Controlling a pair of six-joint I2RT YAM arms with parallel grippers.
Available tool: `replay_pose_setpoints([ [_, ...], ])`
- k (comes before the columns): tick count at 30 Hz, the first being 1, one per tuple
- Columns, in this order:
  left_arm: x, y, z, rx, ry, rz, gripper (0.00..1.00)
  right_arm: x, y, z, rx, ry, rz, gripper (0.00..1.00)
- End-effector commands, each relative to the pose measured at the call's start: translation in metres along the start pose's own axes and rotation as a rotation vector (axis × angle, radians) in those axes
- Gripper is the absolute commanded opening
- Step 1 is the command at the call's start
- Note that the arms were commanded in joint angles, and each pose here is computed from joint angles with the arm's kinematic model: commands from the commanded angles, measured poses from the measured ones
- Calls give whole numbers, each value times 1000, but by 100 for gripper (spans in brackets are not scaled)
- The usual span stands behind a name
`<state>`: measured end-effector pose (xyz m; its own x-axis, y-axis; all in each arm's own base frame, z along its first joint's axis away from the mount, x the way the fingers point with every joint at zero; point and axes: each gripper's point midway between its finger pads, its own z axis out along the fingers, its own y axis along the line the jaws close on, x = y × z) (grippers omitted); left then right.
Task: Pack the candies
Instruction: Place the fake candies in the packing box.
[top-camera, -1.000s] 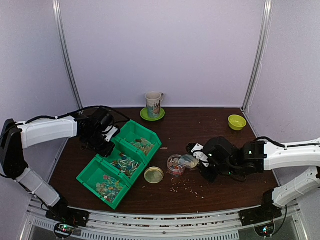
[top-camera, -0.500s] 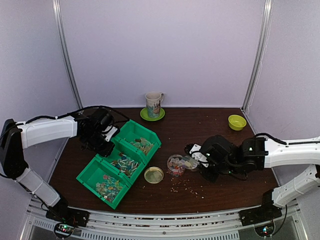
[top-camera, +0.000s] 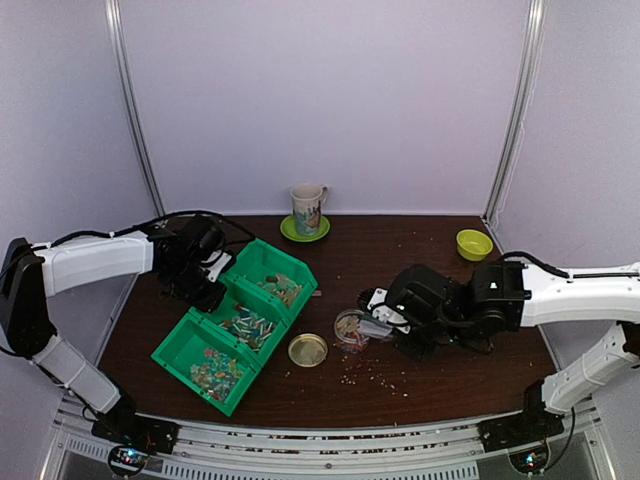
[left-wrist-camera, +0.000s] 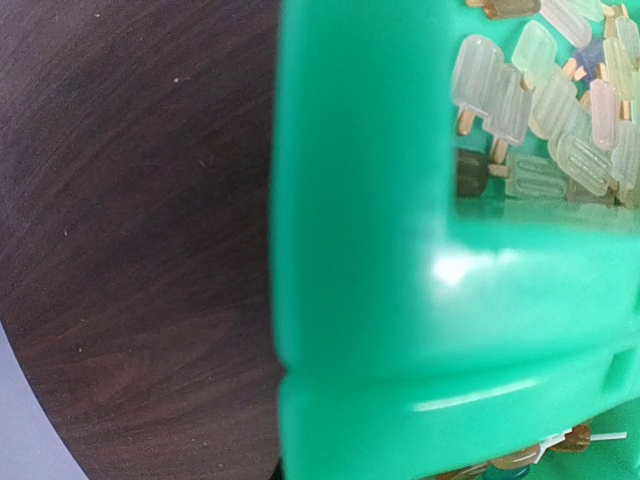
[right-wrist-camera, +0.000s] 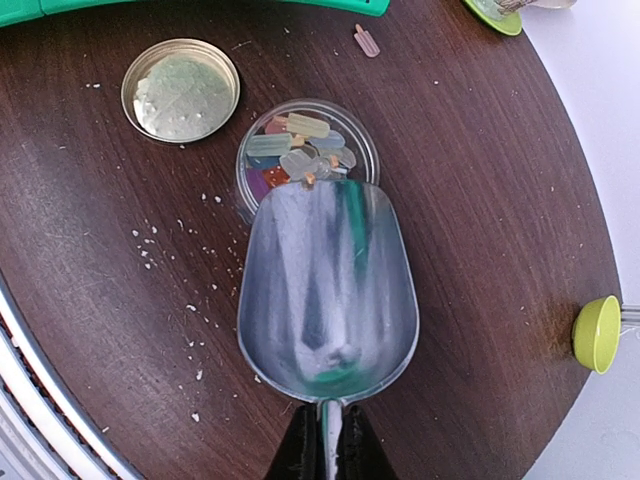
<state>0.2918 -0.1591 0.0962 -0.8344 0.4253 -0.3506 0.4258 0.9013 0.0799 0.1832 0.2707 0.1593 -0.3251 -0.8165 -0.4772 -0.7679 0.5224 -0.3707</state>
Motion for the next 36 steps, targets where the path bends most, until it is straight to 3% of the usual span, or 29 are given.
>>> replay_pose_setpoints([
  [1,-29,2,-15,20,-106,-57,0,-3,-8,-7,58,36,-66,0],
  [18,-23,26,-7,-67,-64,-108,0,-13,-13,-23,141,103,-252,0],
  [26,-24,40,2,-84,-36,-139,0,-45,-35,-33,182,11,-191,0],
  [36,-39,56,3,-145,10,-154,0,-88,-72,18,121,27,-98,0],
])
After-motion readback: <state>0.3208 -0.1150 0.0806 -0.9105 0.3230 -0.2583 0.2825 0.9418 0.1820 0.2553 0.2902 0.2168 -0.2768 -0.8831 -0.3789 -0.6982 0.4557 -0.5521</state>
